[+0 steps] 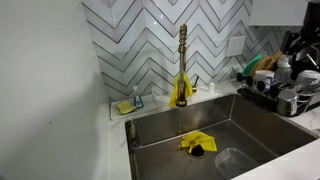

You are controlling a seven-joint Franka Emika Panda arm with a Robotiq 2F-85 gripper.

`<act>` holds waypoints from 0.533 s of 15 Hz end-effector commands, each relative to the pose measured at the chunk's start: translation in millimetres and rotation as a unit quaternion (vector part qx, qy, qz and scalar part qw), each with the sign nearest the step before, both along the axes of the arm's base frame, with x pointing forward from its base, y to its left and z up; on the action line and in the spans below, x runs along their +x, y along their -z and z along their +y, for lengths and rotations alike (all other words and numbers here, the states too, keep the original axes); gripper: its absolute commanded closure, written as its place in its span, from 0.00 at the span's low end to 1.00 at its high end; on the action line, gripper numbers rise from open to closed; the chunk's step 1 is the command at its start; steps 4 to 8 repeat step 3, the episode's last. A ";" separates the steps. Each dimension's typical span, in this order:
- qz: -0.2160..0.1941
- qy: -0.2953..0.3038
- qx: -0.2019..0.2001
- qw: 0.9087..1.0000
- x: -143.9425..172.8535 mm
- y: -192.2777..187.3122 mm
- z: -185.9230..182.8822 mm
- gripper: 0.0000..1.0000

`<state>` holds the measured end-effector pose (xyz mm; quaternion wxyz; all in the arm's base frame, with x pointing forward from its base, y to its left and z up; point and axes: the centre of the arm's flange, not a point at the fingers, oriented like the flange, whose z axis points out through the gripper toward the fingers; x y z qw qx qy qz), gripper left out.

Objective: Place the silver spoon under the running faucet then put it back on the right side of the counter.

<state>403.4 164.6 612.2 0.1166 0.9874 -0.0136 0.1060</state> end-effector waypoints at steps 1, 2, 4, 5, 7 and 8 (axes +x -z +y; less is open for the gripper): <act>0.001 0.000 0.000 1.000 1.2 0.4 0.3 0.00; 0.001 0.000 0.000 1.000 1.7 0.9 0.4 0.00; 0.002 0.000 0.000 1.000 1.9 1.2 0.4 0.00; 0.002 0.000 0.000 1.000 1.9 1.2 0.4 0.00; 0.002 0.000 0.000 1.000 1.9 1.2 0.4 0.00; 0.002 0.000 0.000 1.000 1.9 1.2 0.4 0.00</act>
